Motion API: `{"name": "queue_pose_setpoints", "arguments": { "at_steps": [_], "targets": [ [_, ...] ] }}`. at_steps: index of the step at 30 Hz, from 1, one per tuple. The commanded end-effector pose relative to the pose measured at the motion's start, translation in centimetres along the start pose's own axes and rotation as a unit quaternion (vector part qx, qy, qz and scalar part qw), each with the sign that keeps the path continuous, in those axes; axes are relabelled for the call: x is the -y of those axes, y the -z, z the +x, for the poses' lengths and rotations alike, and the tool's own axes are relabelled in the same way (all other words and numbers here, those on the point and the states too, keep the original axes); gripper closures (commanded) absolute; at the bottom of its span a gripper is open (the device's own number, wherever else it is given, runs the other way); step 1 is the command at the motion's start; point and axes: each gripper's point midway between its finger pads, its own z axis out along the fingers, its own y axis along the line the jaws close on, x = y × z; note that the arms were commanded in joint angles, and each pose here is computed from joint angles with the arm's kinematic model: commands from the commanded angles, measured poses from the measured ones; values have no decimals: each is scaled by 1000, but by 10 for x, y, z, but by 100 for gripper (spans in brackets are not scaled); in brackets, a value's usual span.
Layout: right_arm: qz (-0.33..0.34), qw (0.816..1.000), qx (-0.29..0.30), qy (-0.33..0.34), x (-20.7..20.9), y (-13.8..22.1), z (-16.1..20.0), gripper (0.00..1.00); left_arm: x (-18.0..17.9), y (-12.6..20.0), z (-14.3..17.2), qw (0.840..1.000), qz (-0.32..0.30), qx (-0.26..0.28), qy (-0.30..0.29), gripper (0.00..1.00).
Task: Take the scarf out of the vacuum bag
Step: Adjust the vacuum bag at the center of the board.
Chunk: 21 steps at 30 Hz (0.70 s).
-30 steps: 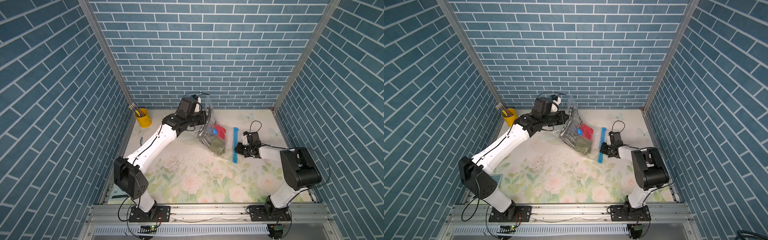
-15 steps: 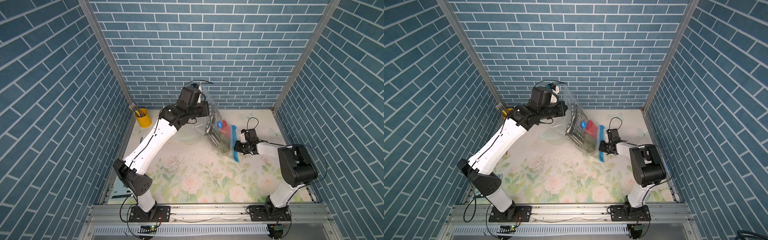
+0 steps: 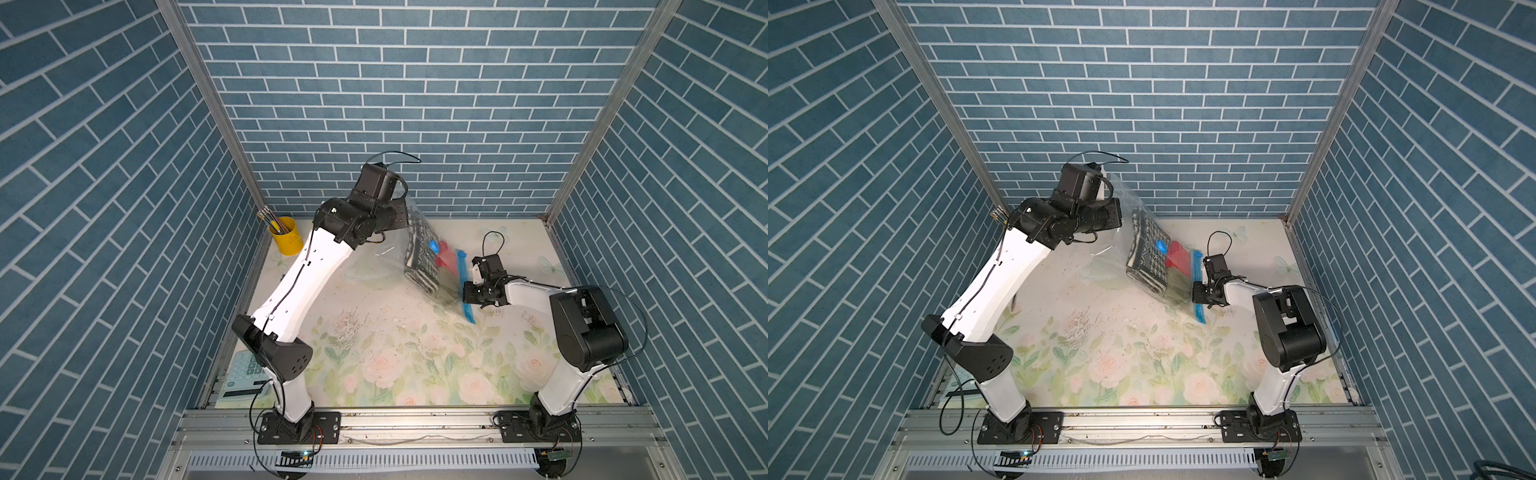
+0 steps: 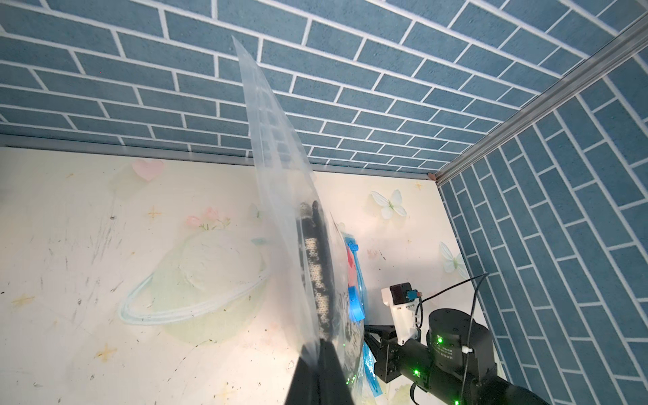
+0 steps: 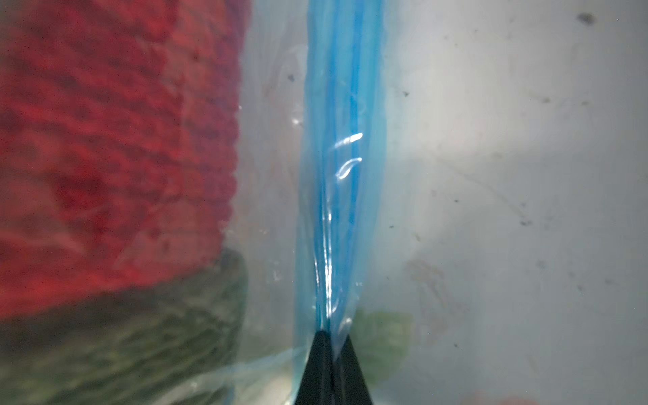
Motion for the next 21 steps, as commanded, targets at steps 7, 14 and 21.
{"name": "queue_pose_setpoints", "arguments": {
  "at_steps": [7, 14, 21],
  "targets": [
    [92, 986, -139, 19, 43, -13, 80, 100, -9, 8, -25, 999, -4, 51, 16, 100],
    [103, 984, -141, 20, 46, -13, 80, 100, -88, 3, 19, 992, -115, 30, 34, 100],
    [105, 985, -137, 22, 46, -11, 78, 100, -176, -10, 77, 972, -232, -14, 39, 100]
  ]
}}
